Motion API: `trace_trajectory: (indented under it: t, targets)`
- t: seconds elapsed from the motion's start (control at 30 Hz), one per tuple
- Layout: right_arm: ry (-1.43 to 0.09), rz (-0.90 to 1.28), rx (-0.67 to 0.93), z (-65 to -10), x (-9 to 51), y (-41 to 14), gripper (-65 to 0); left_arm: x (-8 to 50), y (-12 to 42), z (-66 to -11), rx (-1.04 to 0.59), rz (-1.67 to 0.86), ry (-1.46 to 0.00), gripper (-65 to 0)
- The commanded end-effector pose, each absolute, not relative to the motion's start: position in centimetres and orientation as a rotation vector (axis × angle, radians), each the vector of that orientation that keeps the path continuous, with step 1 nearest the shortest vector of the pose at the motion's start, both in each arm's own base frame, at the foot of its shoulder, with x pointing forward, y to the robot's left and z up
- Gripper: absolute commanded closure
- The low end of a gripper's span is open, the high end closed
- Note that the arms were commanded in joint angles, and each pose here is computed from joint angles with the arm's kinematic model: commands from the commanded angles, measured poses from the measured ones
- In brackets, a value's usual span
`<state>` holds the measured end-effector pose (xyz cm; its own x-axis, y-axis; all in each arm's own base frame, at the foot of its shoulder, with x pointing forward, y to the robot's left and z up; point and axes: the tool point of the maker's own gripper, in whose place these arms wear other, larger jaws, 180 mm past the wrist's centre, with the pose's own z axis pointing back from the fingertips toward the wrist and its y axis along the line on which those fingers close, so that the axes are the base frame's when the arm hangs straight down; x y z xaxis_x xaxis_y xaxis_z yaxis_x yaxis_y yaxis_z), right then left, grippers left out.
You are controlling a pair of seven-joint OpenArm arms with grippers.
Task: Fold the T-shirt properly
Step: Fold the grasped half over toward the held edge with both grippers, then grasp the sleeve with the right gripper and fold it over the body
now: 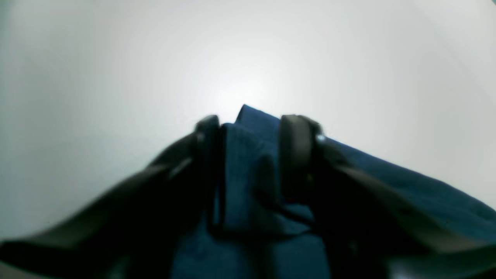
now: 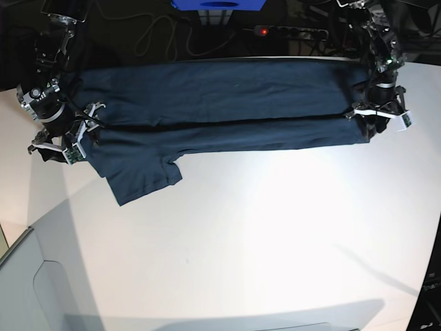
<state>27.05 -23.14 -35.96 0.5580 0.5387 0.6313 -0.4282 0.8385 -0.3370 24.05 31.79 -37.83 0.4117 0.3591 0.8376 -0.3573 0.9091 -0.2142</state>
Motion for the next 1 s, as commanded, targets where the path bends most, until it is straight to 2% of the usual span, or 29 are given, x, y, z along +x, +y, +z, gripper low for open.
trace_trajectory:
  t: [0.0,0.2,0.63,0.87,0.97]
  targets:
    - [-0.846,0.599,-0.156,-34.4,28.1,-23.0,-43.2,25.2,32.1,-36.3,0.001,0.435,-1.112,-17.1]
    - [-0.860,0.598,-0.163,-34.0,28.7,-23.1,-43.2,25.2,32.2,-36.2,-0.001,0.441,-1.115,-0.3]
    - [-0.919,0.600,-0.194,-31.8,31.2,-23.2,-43.8,25.1,32.1,-36.1,0.002,0.438,-1.116,0.0]
    - [-0.798,0.524,-0.247,-31.6,34.7,-25.6,-45.0,24.8,31.6,-36.5,-0.013,0.461,-1.115,0.0]
    - [-0.713,0.531,-0.201,-33.4,36.8,-25.1,-44.8,24.8,31.5,-36.5,-0.015,0.459,-1.114,0.0]
